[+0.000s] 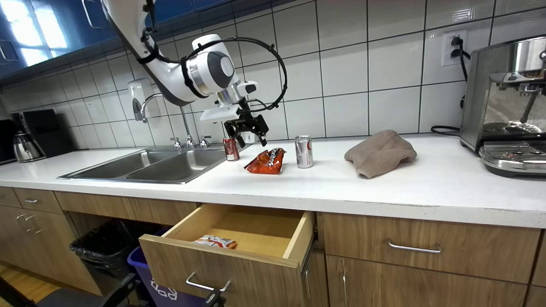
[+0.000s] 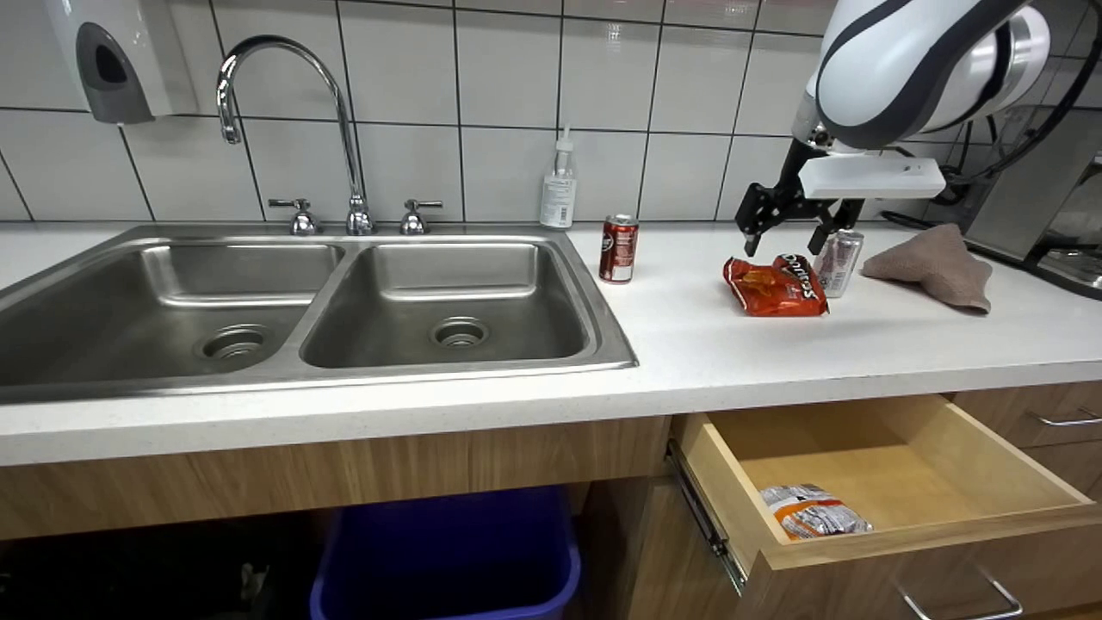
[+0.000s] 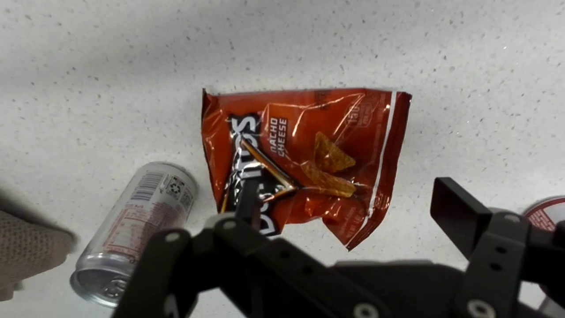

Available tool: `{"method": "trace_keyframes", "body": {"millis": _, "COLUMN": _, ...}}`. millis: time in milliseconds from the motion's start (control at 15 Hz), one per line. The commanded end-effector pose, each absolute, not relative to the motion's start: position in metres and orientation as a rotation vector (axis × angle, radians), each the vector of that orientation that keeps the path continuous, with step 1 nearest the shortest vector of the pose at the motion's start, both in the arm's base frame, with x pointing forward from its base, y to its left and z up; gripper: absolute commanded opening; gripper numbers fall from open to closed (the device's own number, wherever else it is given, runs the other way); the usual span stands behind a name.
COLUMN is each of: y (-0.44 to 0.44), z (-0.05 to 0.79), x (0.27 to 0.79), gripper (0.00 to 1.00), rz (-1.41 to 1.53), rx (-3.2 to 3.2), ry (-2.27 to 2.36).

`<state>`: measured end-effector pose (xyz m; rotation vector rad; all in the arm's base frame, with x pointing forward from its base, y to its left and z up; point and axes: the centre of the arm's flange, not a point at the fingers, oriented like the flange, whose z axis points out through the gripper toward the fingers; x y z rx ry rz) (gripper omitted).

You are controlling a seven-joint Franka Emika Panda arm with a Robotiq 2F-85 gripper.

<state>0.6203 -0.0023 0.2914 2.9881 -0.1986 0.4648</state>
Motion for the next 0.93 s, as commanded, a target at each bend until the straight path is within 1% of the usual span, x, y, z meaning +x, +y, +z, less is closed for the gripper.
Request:
{"method": "trace_keyframes", "body": {"millis": 0, "y": -0.008, "z": 0.291, "x": 0.652, "gripper": 1.0, "rz": 0.452, "rx": 2.965, "ry": -0.248}}
{"method": "trace_keyframes", "body": {"millis": 867, "y": -0.026, "z": 0.288, "x": 0.718, "gripper": 1.0, "rz": 0.433, "rx": 2.936, "ry": -0.283}}
